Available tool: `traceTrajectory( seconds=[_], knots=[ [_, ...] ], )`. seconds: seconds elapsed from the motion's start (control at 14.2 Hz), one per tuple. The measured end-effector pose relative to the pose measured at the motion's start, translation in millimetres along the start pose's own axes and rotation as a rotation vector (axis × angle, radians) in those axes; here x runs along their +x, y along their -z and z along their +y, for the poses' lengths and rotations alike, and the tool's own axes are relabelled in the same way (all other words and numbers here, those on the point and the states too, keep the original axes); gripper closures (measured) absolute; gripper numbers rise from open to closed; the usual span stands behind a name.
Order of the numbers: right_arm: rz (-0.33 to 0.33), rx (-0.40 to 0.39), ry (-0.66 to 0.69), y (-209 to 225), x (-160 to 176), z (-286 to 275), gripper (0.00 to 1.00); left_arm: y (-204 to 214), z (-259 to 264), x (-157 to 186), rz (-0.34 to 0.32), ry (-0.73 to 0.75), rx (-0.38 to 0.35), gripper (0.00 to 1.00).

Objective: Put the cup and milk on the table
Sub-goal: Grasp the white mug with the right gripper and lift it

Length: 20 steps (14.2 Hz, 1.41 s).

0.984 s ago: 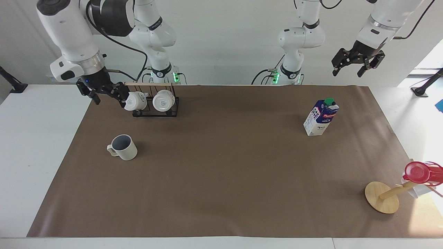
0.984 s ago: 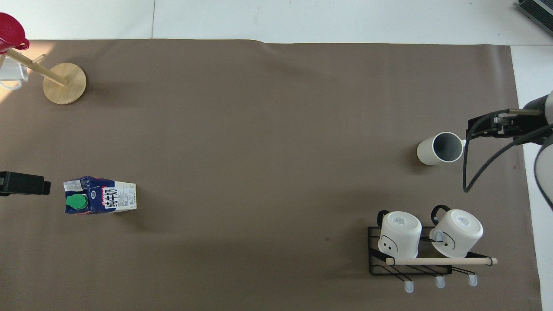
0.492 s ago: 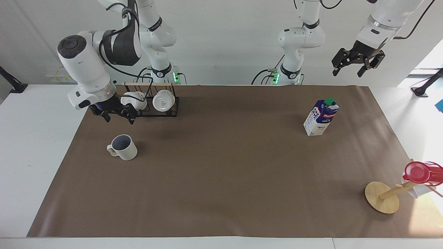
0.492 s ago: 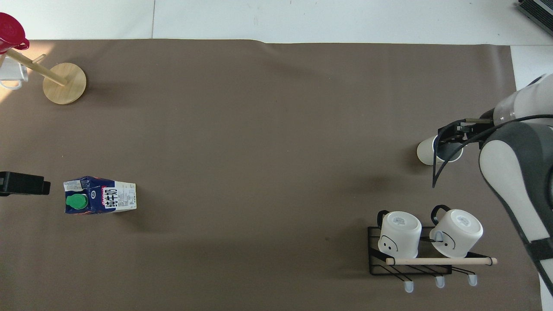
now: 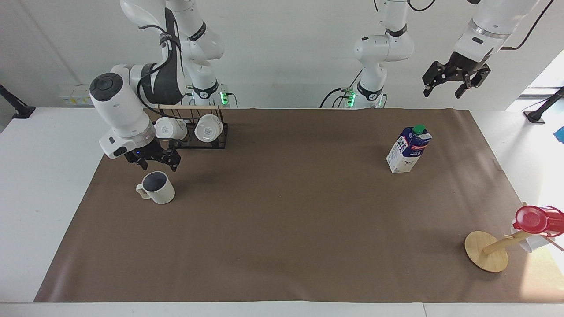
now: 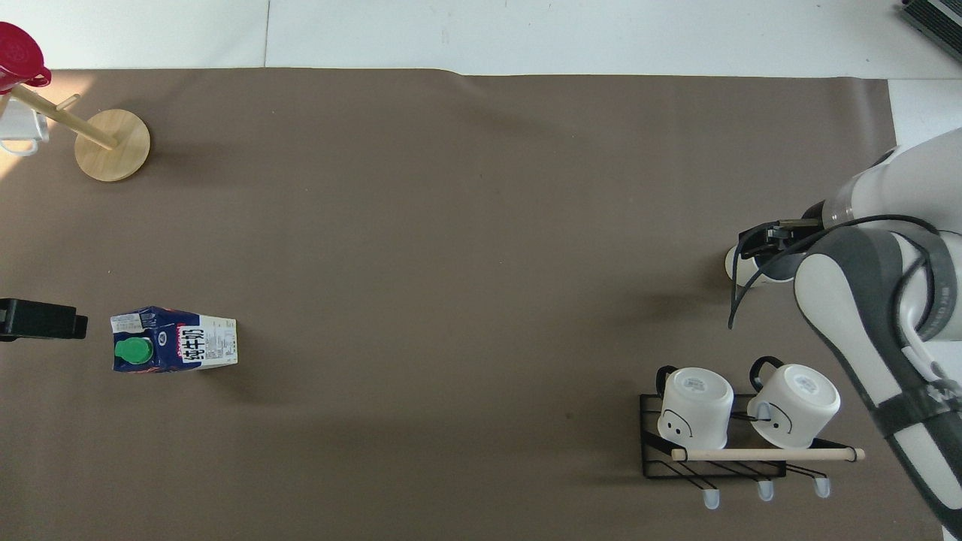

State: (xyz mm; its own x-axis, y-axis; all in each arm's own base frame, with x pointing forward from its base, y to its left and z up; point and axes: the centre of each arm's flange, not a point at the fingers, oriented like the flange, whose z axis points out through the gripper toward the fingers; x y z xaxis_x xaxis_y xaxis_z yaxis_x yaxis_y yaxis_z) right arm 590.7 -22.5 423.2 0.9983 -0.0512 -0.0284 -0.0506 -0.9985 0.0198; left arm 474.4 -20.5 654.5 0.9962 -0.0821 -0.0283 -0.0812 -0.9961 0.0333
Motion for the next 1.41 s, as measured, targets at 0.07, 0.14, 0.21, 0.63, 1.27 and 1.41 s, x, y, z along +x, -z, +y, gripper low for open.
traceTrajectory(
  seconds=[0.07,0.14,0.21,0.63,1.27,1.41],
  knots=[
    [0.005,0.001,0.003,-7.2,1.5,0.9,0.0,0.0,-0.1,0.0,0.0,0.0,0.0,0.0],
    [0.006,0.002,0.003,-12.4,2.3,1.7,0.0,0.0,-0.2,0.0,0.0,0.0,0.0,0.0],
    [0.0,0.002,0.003,-16.3,2.1,2.1,0.0,0.0,-0.3,0.0,0.0,0.001,0.0,0.0],
    [0.006,0.006,0.01,-50.3,7.5,1.5,0.02,0.4,-11.2,-0.6,0.001,0.023,-0.001,0.0],
    [0.017,0.008,0.035,-80.5,4.3,0.6,0.37,0.3,-10.1,-0.5,0.001,0.021,0.0,0.0],
    [0.017,0.007,0.035,-80.4,4.4,0.7,0.63,0.3,-10.1,-0.5,0.001,0.022,0.0,0.0]
  ],
)
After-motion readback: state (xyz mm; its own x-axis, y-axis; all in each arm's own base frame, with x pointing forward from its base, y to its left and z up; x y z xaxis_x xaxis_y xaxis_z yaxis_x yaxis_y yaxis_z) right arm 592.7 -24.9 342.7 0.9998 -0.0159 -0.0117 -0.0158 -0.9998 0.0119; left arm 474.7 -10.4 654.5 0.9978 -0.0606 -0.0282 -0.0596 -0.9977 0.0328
